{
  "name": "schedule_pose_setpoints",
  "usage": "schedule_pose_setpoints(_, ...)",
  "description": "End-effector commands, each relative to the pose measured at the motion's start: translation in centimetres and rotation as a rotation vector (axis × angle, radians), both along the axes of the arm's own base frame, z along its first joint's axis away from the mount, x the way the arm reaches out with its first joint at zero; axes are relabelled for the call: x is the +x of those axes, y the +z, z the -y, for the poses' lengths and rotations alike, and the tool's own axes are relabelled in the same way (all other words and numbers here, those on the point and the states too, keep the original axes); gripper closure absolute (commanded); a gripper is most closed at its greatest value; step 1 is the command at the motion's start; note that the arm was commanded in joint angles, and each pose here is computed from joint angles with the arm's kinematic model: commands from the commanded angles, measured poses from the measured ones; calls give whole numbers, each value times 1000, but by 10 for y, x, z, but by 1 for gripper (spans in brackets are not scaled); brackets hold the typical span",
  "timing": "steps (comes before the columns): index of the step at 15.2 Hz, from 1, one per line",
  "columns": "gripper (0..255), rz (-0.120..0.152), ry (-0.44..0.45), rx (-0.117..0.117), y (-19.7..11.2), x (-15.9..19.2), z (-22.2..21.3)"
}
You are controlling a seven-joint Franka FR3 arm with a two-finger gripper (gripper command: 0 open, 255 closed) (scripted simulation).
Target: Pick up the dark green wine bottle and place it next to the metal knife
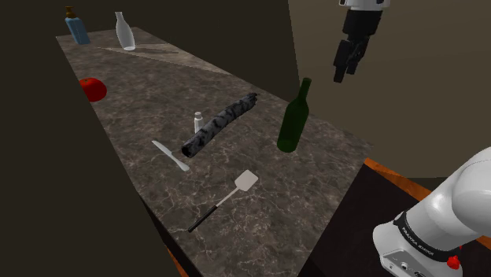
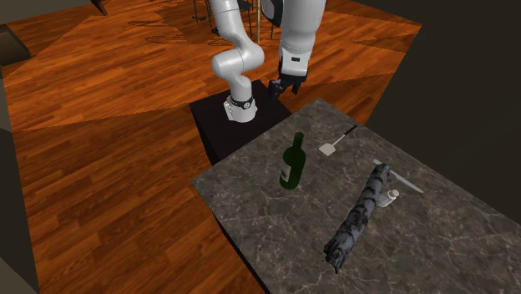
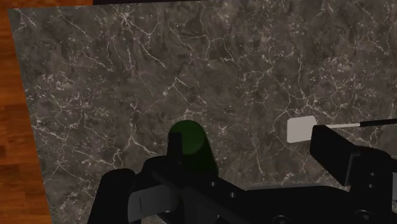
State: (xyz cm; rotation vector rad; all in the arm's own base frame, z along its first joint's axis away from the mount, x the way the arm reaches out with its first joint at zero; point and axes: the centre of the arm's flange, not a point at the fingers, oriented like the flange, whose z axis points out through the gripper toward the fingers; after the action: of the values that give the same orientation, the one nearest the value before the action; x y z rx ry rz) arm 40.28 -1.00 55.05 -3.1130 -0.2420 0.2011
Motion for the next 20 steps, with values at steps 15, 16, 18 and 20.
schedule_pose_setpoints(15,0,-6,13,-7,-73,125,13)
schedule_pose_setpoints(16,0,-6,13,-7,-78,124,13)
schedule_pose_setpoints(18,0,-6,13,-7,-86,123,13)
schedule_pose_setpoints(20,0,-6,13,-7,-86,123,13)
